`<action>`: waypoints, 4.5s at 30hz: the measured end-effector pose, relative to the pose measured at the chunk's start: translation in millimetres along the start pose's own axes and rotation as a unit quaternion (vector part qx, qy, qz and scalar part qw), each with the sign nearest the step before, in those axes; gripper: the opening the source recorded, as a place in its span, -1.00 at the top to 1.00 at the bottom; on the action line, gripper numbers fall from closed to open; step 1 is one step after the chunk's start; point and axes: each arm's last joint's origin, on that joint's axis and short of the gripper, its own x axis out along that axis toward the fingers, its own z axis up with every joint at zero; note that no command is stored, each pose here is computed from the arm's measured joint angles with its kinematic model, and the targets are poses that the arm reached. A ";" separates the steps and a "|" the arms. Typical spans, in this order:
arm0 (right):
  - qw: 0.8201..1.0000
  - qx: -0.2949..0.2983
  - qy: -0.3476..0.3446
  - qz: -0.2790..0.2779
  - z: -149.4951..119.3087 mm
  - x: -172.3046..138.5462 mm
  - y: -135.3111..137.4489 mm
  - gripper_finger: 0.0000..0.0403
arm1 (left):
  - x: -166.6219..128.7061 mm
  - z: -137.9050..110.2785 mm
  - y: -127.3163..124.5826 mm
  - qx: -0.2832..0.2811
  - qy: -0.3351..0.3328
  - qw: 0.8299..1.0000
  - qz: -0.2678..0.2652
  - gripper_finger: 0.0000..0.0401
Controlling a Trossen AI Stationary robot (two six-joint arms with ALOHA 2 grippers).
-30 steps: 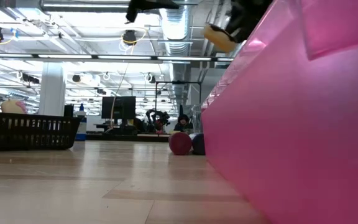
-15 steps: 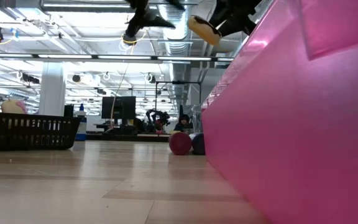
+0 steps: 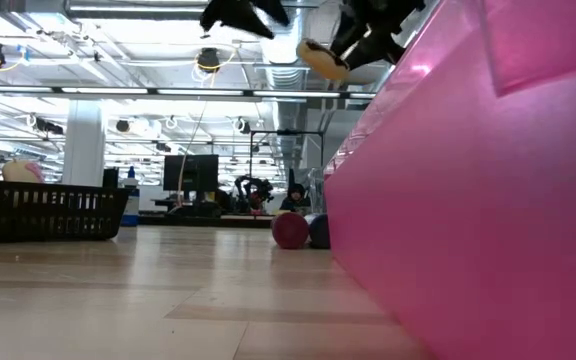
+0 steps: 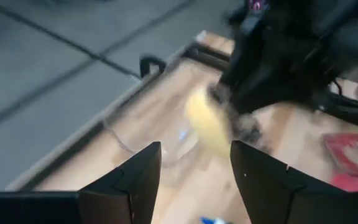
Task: Pick & Place Food Item
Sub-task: Put the black donut into the black bin
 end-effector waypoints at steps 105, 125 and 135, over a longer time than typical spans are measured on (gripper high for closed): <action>0.992 -0.042 -0.104 0.053 35.3 -4.8 14.5 0.47 | 17.8 6.3 -12.4 0.125 -0.062 0.980 0.142 0.05; 0.991 -0.041 -0.114 0.063 36.1 -6.2 17.7 0.47 | 18.4 2.2 -10.4 0.117 -0.046 0.981 0.146 0.40; 0.991 -0.041 -0.115 0.063 36.3 -6.3 17.7 0.47 | 13.4 4.0 -7.4 0.114 -0.047 0.982 0.145 0.53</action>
